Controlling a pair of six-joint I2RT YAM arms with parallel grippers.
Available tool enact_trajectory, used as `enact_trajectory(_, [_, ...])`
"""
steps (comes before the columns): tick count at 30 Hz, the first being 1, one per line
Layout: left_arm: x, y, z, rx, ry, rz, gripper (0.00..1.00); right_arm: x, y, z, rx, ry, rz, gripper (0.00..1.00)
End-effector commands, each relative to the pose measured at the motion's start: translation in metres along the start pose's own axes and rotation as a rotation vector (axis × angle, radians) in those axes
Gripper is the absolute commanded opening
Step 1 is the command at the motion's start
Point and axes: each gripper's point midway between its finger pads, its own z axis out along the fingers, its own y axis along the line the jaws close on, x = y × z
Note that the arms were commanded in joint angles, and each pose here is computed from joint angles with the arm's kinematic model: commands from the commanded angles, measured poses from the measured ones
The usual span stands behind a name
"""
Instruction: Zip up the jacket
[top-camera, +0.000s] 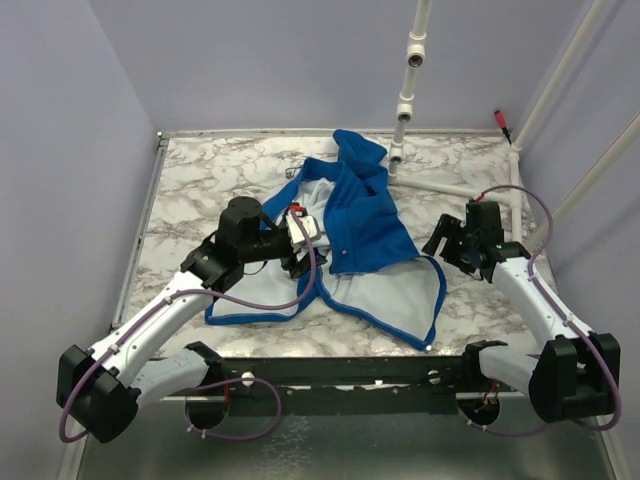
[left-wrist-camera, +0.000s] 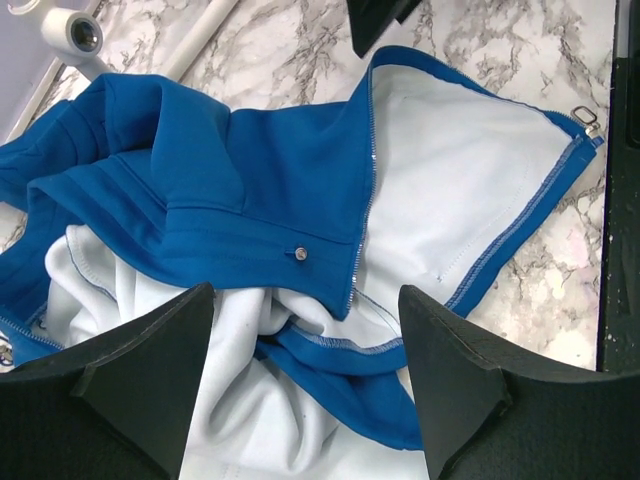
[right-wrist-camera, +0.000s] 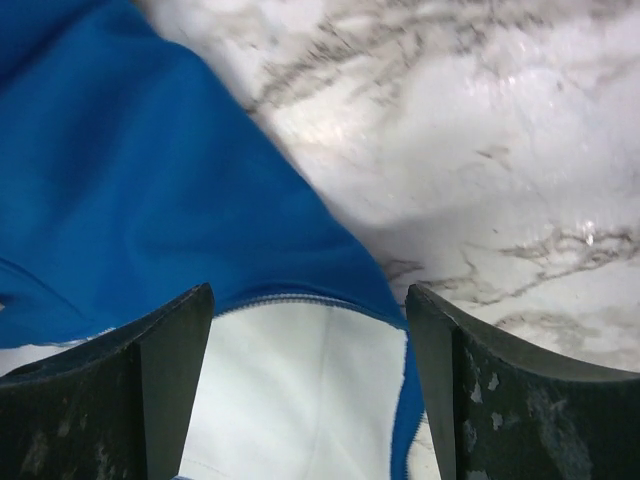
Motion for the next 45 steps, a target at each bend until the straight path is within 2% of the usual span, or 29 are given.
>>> enact_trajectory(1, [-0.016,-0.003,-0.006,0.001,-0.043,0.017,0.76,0.02,0.002,0.002,-0.077,0.07,0.024,0.82])
enact_trajectory(4, [-0.019,-0.003,-0.009,-0.007,-0.05,0.015,0.76,0.025,0.007,-0.001,-0.13,0.049,0.011,0.81])
enact_trajectory(10, [-0.026,-0.001,-0.009,-0.008,-0.064,-0.003,0.76,0.052,0.018,0.011,-0.235,0.124,0.051,0.8])
enact_trajectory(15, [-0.029,-0.003,-0.011,-0.009,-0.074,-0.009,0.76,0.041,0.019,0.008,-0.239,0.061,0.044,0.77])
enact_trajectory(19, [-0.03,-0.002,-0.011,-0.016,-0.076,-0.019,0.75,0.042,0.022,0.008,-0.262,0.07,0.02,0.77])
enact_trajectory(26, [-0.036,-0.002,-0.012,-0.019,-0.091,-0.046,0.75,0.03,0.005,-0.002,-0.17,-0.021,-0.025,0.81])
enact_trajectory(29, [-0.038,-0.003,-0.012,-0.015,-0.097,-0.055,0.75,0.026,-0.002,-0.003,-0.122,-0.028,-0.018,0.88])
enact_trajectory(33, [-0.041,-0.003,-0.013,-0.02,-0.105,-0.053,0.75,0.028,-0.006,0.002,-0.098,-0.013,-0.014,0.88])
enact_trajectory(40, [-0.046,-0.002,-0.015,-0.029,-0.115,-0.057,0.75,0.042,-0.014,0.019,-0.075,0.046,-0.024,0.87])
enact_trajectory(43, [-0.049,-0.001,-0.015,-0.034,-0.122,-0.056,0.75,0.048,-0.009,0.026,-0.102,0.08,-0.018,0.82])
enact_trajectory(45, [-0.05,0.0,-0.016,-0.04,-0.124,-0.06,0.75,0.054,-0.006,0.029,-0.125,0.102,-0.014,0.75])
